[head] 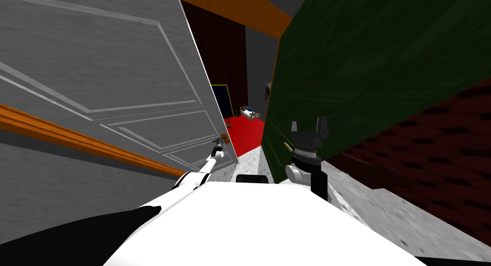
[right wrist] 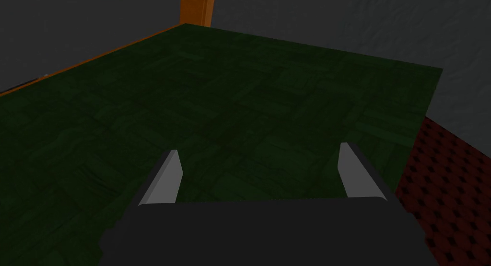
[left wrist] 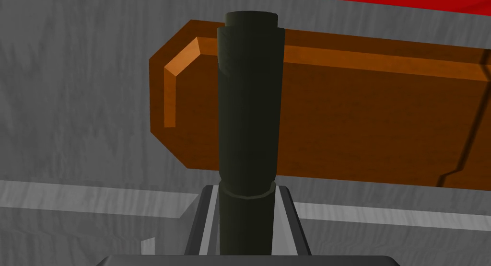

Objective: Pull the door open

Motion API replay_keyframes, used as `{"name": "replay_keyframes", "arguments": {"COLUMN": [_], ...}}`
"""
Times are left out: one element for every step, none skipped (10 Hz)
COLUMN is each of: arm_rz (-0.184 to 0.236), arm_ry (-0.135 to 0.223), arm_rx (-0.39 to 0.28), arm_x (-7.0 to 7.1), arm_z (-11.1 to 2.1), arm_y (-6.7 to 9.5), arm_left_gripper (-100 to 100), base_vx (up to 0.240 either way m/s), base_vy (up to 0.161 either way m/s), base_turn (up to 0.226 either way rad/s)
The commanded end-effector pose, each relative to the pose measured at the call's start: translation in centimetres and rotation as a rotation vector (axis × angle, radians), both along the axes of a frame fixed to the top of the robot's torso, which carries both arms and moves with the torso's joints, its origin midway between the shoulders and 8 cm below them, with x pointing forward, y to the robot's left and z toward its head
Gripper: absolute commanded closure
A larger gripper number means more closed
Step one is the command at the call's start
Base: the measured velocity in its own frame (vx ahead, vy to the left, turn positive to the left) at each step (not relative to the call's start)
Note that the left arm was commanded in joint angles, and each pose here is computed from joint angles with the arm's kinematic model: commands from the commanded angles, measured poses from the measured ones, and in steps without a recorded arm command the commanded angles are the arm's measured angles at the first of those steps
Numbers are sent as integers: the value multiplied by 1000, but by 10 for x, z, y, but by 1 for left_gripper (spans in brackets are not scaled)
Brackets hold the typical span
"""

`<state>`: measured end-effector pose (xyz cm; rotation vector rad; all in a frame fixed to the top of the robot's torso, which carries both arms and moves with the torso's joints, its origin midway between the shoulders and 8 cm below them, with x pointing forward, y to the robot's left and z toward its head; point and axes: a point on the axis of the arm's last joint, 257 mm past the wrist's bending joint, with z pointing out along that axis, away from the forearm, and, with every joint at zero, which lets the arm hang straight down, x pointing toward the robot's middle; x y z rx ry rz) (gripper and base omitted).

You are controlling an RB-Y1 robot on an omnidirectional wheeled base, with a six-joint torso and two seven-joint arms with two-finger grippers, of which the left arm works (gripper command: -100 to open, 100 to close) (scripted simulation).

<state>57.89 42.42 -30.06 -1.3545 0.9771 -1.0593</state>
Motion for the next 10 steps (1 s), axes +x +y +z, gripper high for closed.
{"name": "replay_keyframes", "arguments": {"arm_rz": [-7,-5,-4,-1,2,3,5,7,-6,-15], "arm_ry": [-1,-1,-1,0,0,1,1,1,7,6], "arm_rx": [-8,-9,-10,-11,-12,-13,-13,-10,-12,-12], "arm_x": [-4,-6,-8,-12,-16,-19,-21,-20,-22,-22], "arm_z": [0,0,1,2,2,3,4,5,2,2], "arm_y": [9,14,20,31,40,47,52,51,49,47], "arm_left_gripper": [100,100,100,100,100,100,100,100,100,100], "base_vx": [-116,-133,-111,-133,-144,-159,-148,-63,-165,-258], "base_vy": [-68,-88,-72,-74,-76,-75,-65,-27,-9,65], "base_turn": [-129,-87,-32,-47,-29,0,20,21,-89,-133]}}
